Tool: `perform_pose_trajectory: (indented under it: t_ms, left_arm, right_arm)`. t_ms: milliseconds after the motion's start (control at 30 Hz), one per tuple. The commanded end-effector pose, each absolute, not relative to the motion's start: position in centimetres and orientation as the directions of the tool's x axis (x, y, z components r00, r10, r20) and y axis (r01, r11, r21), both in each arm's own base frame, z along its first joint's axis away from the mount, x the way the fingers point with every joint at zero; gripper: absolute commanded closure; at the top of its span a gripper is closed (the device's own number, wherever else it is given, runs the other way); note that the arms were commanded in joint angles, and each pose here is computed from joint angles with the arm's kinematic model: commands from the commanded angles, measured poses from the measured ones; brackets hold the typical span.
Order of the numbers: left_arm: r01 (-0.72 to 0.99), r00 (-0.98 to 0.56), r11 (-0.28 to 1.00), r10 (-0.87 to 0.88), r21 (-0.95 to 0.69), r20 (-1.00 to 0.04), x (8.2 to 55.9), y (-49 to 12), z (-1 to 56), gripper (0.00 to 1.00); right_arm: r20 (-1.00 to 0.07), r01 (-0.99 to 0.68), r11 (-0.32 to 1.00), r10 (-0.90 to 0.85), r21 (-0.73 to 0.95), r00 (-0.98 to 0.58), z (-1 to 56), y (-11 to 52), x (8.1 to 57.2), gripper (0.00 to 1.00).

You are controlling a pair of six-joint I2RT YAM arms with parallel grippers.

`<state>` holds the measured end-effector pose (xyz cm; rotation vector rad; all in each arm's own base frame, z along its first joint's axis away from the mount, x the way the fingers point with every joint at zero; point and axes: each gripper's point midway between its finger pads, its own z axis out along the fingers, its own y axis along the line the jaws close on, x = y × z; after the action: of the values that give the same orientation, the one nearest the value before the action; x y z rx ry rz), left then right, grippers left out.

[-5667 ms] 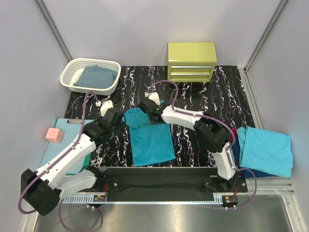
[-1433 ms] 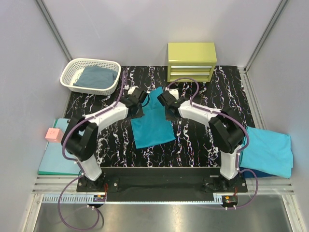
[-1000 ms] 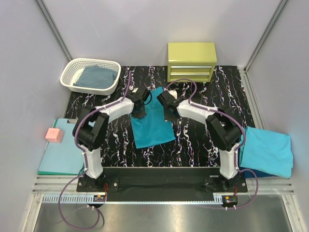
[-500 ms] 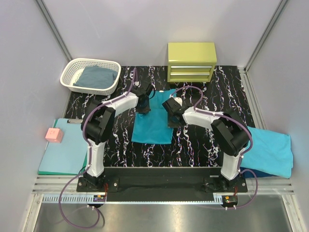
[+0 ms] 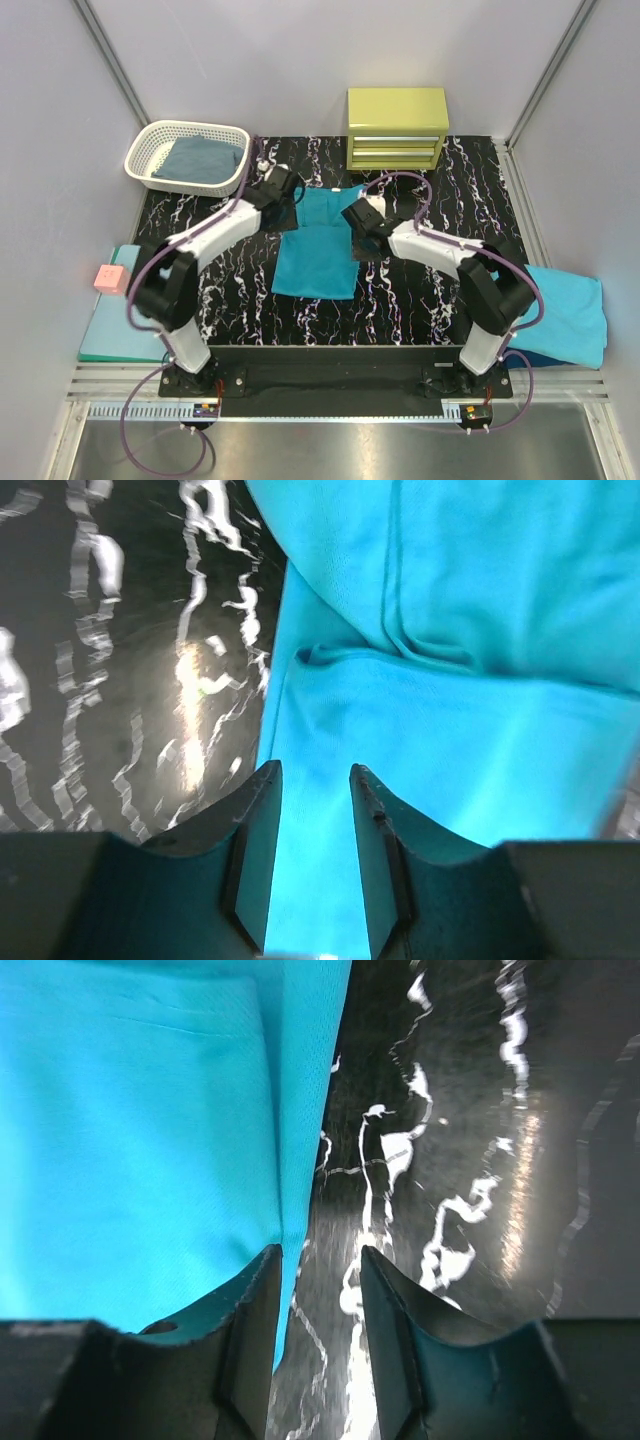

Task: Fold and stack the t-shirts
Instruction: Fold the tshirt

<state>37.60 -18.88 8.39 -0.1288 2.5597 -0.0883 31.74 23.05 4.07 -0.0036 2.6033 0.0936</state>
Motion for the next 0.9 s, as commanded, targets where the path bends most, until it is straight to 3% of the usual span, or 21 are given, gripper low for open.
perform_pose_trajectory:
  t_ms: [0,100,400,700,867]
  left_arm:
    - [-0.084,-0.737,0.982,-0.174,-0.166,-0.653,36.4,-17.6,14.0,0.61]
    - [-0.095,-0.736,0.98,-0.186,-0.173,-0.651,33.4,-16.6,13.6,0.62]
    - [-0.131,-0.841,0.982,-0.181,-0.133,-0.51,25.7,-13.9,6.2,0.64]
    - [-0.132,-0.878,0.981,-0.181,-0.139,-0.443,23.3,-14.4,3.9,0.64]
    - [-0.093,-0.87,0.979,-0.169,-0.183,-0.463,22.6,-15.9,4.1,0.58]
  right_arm:
    - [-0.612,-0.011,0.994,0.06,0.112,-0.789,10.5,22.8,32.7,0.54]
    - [-0.599,-0.022,0.989,0.069,0.144,-0.798,10.9,22.8,30.7,0.54]
    - [-0.543,0.03,0.991,0.097,0.131,-0.834,7.7,22.1,26.4,0.54]
    - [-0.511,0.011,0.99,0.084,0.144,-0.855,7.0,24.0,25.1,0.53]
    - [-0.501,-0.06,0.987,0.025,0.152,-0.865,6.8,27.2,22.5,0.5]
